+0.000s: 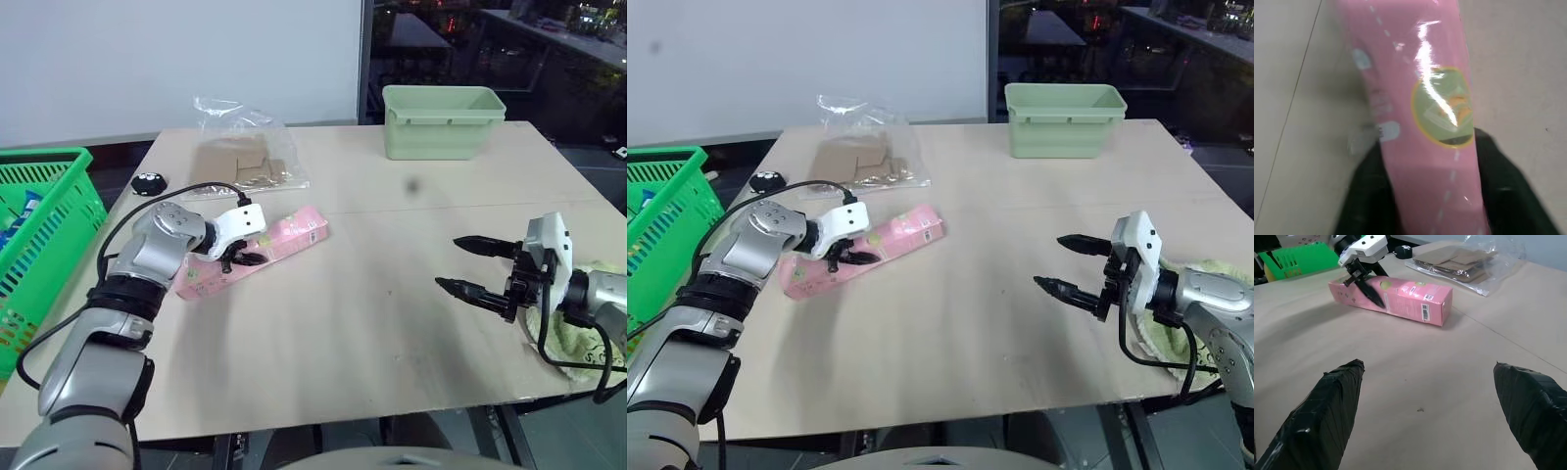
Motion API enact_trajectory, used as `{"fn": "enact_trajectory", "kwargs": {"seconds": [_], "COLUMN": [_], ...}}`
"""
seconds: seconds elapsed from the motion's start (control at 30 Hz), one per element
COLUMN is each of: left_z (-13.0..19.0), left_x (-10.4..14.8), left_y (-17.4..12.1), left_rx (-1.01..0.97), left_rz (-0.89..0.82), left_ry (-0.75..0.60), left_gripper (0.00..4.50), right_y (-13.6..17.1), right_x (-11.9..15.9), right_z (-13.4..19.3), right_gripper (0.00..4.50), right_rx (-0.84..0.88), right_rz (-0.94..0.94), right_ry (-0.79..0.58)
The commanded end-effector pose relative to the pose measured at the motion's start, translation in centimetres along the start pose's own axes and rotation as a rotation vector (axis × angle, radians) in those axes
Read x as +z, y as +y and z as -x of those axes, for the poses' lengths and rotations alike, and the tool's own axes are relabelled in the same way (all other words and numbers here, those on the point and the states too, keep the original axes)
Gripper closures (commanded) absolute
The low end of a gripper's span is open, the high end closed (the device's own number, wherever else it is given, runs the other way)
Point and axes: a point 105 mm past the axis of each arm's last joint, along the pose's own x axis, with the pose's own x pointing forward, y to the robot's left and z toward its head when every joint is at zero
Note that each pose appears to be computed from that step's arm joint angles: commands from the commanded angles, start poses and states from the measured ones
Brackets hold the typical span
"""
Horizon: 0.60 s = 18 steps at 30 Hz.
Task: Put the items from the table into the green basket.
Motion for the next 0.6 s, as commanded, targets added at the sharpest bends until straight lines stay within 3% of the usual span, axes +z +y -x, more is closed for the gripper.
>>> {"fn": "enact_trajectory", "kwargs": {"seconds": [0.03, 0.07, 0.17, 0.27, 0.33, 0.5, 0.6], "left_z": [0.3, 0.6, 3.2, 7.8, 11.5, 20.9, 24.3], "left_x": [0.9, 1.6, 4.3, 3.8, 4.1, 1.6, -1.0], "left_y": [0.7, 1.4, 5.4, 9.8, 12.0, 14.0, 13.6], "left_rx": [0.042, 0.086, 0.331, 0.648, 0.828, 1.157, 1.256], "left_rz": [-0.026, -0.021, 0.038, 0.043, 0.097, 0.157, 0.2], "left_ry": [-0.034, -0.079, -0.217, -0.151, -0.191, -0.15, -0.067], "left_gripper": [4.26, 4.47, 4.47, 4.47, 4.47, 4.47, 4.47], "right_y": [0.0, 0.1, 0.3, 0.6, 0.8, 1.0, 0.8], "right_x": [1.4, 1.8, 3.4, 4.8, 5.9, 7.7, 8.0], "right_z": [-0.1, -0.2, -0.8, -1.4, -1.9, -3.5, -4.1], "right_gripper": [0.0, 0.0, 0.0, 0.0, 0.0, 0.0, 0.0], "right_rx": [0.004, 0.008, 0.029, 0.071, 0.1, 0.184, 0.217], "right_rz": [0.063, 0.065, 0.087, 0.104, 0.103, 0.086, 0.085], "right_ry": [-0.036, -0.053, -0.111, -0.159, -0.212, -0.292, -0.296]}}
